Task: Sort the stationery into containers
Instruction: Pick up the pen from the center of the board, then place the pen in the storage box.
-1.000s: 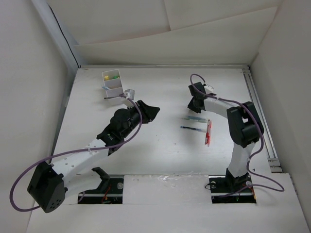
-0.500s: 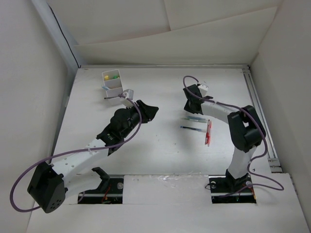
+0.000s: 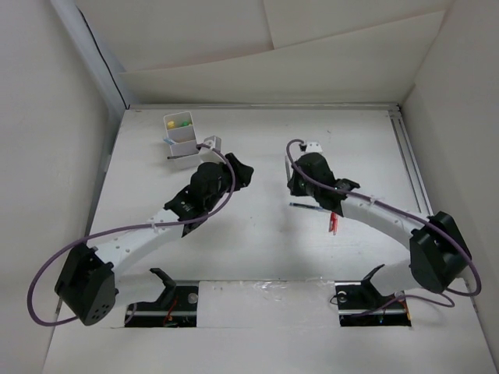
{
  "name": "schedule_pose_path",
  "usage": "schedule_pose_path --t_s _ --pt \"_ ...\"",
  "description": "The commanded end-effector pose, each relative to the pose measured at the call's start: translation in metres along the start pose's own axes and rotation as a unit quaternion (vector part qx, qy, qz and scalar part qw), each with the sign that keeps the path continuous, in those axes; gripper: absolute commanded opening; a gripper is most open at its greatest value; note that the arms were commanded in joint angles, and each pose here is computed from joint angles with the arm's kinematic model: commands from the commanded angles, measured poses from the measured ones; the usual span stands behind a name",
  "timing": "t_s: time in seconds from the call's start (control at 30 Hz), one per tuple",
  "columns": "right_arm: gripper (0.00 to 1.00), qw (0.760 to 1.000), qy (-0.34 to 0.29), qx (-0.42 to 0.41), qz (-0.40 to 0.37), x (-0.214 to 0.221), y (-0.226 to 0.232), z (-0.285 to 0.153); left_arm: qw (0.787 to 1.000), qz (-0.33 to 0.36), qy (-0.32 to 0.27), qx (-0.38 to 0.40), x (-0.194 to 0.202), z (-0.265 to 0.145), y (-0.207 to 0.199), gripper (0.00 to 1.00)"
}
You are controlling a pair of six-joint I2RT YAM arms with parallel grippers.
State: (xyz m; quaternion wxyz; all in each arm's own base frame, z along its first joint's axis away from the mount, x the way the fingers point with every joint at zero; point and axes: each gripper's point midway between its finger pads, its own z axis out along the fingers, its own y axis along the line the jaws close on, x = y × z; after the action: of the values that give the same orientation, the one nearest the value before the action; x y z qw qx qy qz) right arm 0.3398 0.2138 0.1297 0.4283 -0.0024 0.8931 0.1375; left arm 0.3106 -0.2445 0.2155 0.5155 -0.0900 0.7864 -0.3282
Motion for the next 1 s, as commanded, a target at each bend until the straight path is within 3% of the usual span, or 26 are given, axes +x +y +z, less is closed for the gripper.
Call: schedule_pose_path --t_s 0.0,0.17,0.4,0.63,0.97 --pt "0.0 0.996 -0.018 -0.084 -0.04 0.0 0.038 -0.019 1.0 0.009 0.013 0.017 -0.001 0.007 -0.012 0.4" --pt "0.0 0.987 -0.024 -0.15 -0.057 0.007 0.067 -0.036 0.999 0.01 0.037 0.033 0.01 0.02 -0.02 0.4" --pt "0.0 0.981 -0.015 -0.178 -0.07 0.018 0.088 -0.038 0.997 0.007 0.077 0.027 0.031 0.035 -0.011 0.4" --pt "0.0 0.979 -0.003 -0.184 -0.085 0.03 0.096 -0.035 0.997 -0.002 0.062 0.047 0.028 0.035 -0.013 0.39" --pt "0.0 0.971 -0.008 -0.222 -0.09 0.032 0.114 -0.048 0.997 -0.013 0.079 0.016 0.035 0.055 0.006 0.36"
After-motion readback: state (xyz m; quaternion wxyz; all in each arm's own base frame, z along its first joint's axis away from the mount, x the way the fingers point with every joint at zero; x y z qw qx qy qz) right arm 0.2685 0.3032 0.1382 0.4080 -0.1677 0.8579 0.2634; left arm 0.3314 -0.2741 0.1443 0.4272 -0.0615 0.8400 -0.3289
